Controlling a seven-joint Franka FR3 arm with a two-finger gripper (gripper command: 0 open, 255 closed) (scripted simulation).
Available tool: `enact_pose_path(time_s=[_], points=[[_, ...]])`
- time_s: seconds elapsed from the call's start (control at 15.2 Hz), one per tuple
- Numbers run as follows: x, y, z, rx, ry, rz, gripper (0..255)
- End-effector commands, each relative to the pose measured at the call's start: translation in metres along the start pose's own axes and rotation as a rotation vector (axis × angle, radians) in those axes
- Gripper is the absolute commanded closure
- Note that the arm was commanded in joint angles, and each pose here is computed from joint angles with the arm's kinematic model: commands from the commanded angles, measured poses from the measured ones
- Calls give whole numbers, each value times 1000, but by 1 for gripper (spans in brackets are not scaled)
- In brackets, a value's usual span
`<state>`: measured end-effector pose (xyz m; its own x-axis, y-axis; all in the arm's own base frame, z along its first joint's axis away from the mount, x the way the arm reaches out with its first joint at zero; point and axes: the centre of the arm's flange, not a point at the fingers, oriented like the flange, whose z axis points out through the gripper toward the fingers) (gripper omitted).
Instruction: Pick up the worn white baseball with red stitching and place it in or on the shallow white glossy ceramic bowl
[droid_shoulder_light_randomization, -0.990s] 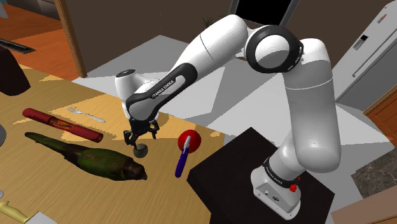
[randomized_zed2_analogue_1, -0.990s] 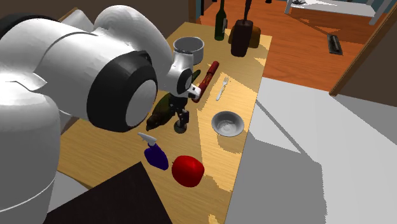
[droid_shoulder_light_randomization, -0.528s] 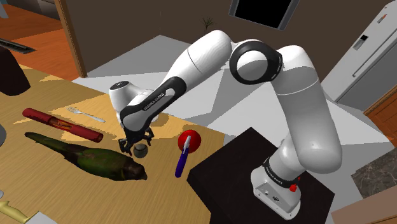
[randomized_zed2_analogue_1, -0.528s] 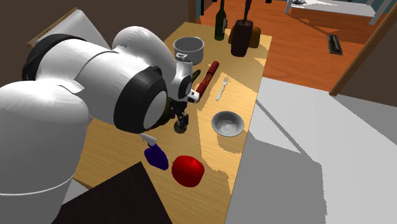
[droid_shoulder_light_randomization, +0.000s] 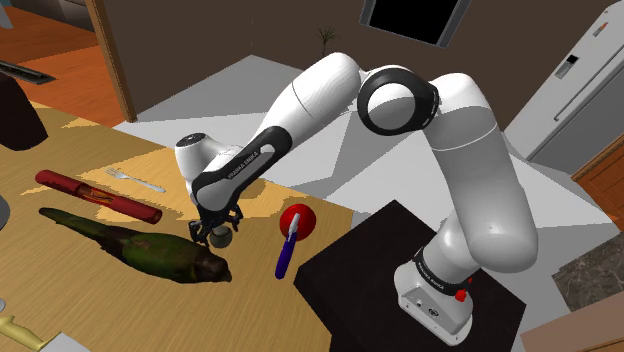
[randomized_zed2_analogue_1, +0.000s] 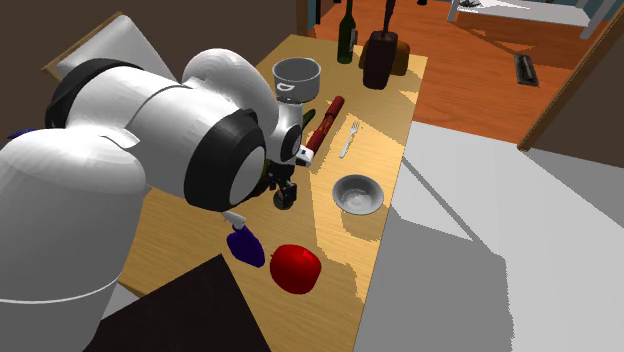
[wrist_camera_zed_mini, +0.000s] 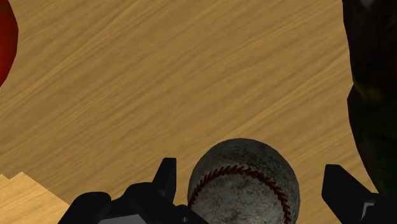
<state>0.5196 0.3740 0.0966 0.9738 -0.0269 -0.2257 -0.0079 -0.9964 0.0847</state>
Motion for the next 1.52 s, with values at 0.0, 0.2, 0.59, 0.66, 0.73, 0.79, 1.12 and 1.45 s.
enact_pose_path(time_s=[0.0, 0.2, 0.59, 0.66, 0.73, 0.79, 1.12, 1.45], points=[[-2, -2, 3, -1, -4, -2, 0], [-1, -1, 3, -1, -4, -2, 255], [-5, -1, 1, -1, -4, -2, 255], [-4, -1, 1, -1, -4, -2, 255], [-3, -1, 2, 0, -4, -2, 255], [-2, -2, 3, -1, -4, -2, 255], [-8, 1, -23, -1, -4, -2, 255], [-14, 3, -48, -1, -4, -2, 255]])
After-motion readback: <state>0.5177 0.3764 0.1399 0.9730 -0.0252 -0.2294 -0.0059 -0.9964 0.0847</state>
